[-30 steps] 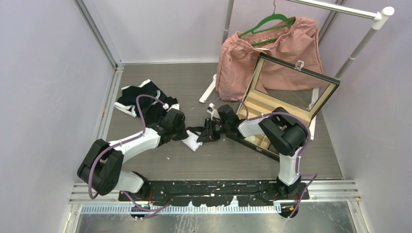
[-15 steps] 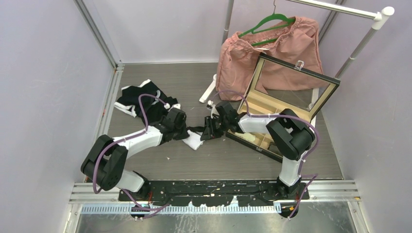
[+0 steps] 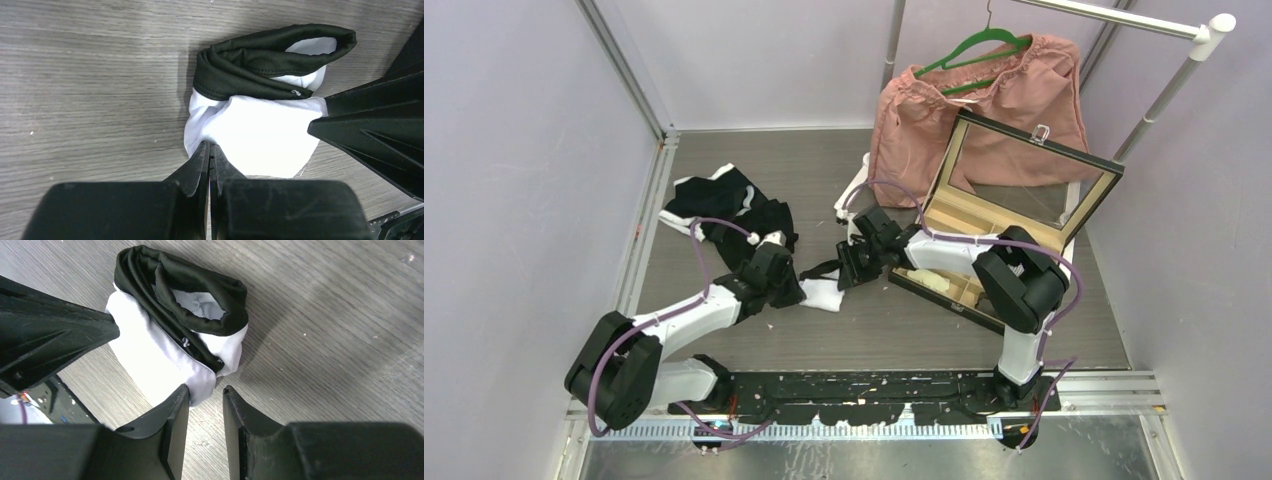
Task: Roll the underwear
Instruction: Roll the underwear to the center of the board, then pick up the underwear from the center of the board.
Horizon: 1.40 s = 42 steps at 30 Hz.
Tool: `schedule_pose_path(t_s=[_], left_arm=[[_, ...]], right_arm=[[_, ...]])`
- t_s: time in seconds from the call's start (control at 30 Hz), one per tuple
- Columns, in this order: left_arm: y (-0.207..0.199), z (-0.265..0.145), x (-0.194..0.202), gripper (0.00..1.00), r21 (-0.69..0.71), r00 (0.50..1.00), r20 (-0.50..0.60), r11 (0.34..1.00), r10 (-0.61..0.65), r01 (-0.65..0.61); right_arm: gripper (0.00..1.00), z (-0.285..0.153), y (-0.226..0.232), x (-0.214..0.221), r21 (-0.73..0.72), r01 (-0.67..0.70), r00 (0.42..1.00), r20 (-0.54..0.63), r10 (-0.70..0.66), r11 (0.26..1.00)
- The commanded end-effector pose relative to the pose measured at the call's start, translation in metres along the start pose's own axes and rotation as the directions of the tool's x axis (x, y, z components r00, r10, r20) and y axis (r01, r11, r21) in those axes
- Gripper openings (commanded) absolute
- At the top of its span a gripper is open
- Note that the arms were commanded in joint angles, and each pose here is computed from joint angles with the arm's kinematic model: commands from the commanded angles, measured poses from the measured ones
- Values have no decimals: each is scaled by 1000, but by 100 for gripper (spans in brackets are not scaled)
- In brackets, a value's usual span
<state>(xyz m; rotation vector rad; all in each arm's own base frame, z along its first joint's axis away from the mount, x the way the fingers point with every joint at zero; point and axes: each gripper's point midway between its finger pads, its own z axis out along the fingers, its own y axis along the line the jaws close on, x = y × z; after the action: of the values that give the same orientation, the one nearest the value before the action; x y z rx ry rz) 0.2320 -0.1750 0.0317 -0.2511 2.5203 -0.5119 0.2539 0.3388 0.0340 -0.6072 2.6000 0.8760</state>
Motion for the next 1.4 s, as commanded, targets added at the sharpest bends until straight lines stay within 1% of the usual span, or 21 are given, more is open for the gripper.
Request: schedule_pose_path(t_s=[0.0, 0.13, 0.23, 0.4, 0.43, 0.53, 0.6, 0.73, 0.9, 1.07, 1.23, 1.37], left_arm=[[28, -6, 20, 1, -97, 998, -60, 995, -2, -3], [21, -6, 14, 1, -87, 998, -59, 996, 5, -10], [7, -12, 5, 1, -39, 999, -47, 999, 10, -12], [-21, -36, -19, 1, 84, 999, 43, 996, 23, -26], [-29, -41, -20, 1, 126, 999, 46, 991, 28, -33], [-43, -49, -32, 1, 191, 994, 101, 980, 36, -55], [-50, -49, -38, 1, 215, 992, 116, 974, 46, -70], [-63, -44, -43, 1, 244, 992, 107, 965, 69, -93], [-73, -36, -48, 1, 278, 991, 113, 955, 69, -98], [-70, -21, -42, 1, 260, 994, 86, 961, 70, -91], [-46, -3, -27, 1, 171, 997, 42, 983, 59, -65], [-22, 9, -12, 1, 80, 999, -1, 995, 52, -51]], right_arm=[[37, -7, -8, 5, 97, 107, 994, -31, -105, 989], [39, -15, 5, -1, 80, 163, 986, 2, -164, 983], [39, -15, 10, -2, 64, 174, 985, -1, -175, 983], [38, -8, 6, 3, 74, 171, 985, -29, -169, 983], [38, -8, 5, 4, 77, 172, 985, -30, -170, 982], [38, -6, 5, 4, 76, 167, 986, -32, -165, 983], [38, -6, 7, 3, 70, 166, 986, -26, -164, 984], [39, -5, 10, -1, 62, 161, 987, -16, -160, 985], [39, -2, 13, -4, 41, 148, 989, -13, -148, 988], [39, 0, 15, -3, 34, 143, 990, -14, -143, 989], [39, -1, 17, -4, 26, 143, 990, -10, -143, 989], [41, -8, 22, -11, 16, 153, 987, 34, -154, 988]])
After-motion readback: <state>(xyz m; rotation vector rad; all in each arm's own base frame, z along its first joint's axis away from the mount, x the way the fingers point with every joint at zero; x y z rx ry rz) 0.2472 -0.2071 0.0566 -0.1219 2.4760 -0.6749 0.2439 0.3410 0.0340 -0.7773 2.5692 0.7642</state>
